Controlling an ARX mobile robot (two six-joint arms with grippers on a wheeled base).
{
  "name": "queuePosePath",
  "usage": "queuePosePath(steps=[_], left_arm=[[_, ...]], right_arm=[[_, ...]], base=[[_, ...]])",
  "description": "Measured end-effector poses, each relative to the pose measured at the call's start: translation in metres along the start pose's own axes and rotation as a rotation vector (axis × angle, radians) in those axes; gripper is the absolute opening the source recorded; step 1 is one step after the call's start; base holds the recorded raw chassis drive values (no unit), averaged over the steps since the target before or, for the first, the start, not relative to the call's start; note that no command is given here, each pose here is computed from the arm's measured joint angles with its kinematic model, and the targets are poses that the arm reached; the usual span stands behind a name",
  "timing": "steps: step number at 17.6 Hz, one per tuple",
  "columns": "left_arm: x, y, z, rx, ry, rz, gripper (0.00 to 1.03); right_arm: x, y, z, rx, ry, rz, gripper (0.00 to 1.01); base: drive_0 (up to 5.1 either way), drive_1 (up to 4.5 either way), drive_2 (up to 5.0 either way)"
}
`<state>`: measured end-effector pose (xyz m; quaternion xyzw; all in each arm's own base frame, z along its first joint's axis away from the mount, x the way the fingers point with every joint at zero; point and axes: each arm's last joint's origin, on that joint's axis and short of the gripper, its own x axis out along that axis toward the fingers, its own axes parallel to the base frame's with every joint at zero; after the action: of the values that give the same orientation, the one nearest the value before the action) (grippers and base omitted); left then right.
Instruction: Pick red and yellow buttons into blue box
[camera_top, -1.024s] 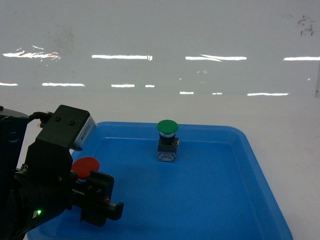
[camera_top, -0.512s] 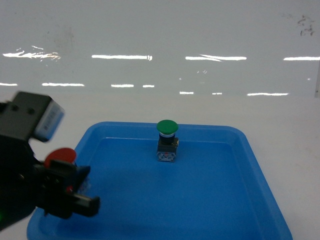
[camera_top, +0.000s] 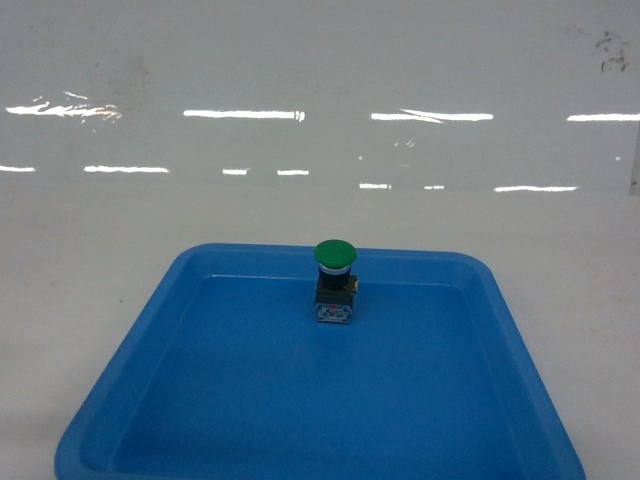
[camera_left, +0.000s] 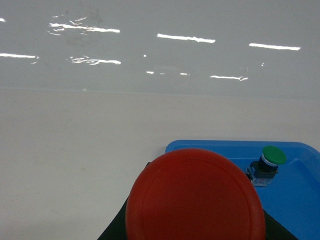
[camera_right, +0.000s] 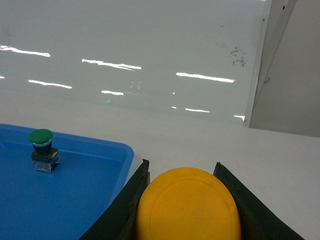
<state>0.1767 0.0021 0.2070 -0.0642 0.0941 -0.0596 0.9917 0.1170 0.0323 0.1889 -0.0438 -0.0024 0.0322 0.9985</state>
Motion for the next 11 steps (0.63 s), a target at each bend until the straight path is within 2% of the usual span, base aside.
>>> queuePosePath(steps=[2, 4, 6, 10, 11], left_arm=[[-0.019, 0.006, -0.005, -0.011, -0.004, 0.015, 0.24], [-0.034, 0.006, -0.013, -0.016, 0.006, 0.011, 0.24], [-0.041, 0.001, -0.018, -0.011, 0.009, -0.015, 0.24], [-0.041, -0.016, -0.017, 0.010, -0.040, -0.082, 0.24], [-0.041, -0.016, -0.017, 0.007, -0.038, -0.072, 0.24]], right_arm=[[0.000, 0.000, 0.000, 0.000, 0.000, 0.000, 0.34], [0.000, 0.000, 0.000, 0.000, 0.000, 0.000, 0.34], [0.000, 0.000, 0.000, 0.000, 0.000, 0.000, 0.34], [0.000, 0.000, 0.000, 0.000, 0.000, 0.000, 0.34], [0.000, 0.000, 0.000, 0.000, 0.000, 0.000, 0.34]], base=[[0.0, 0.00, 0.0], [0.0, 0.00, 0.0], [0.0, 0.00, 0.0], [0.0, 0.00, 0.0], [0.0, 0.00, 0.0]])
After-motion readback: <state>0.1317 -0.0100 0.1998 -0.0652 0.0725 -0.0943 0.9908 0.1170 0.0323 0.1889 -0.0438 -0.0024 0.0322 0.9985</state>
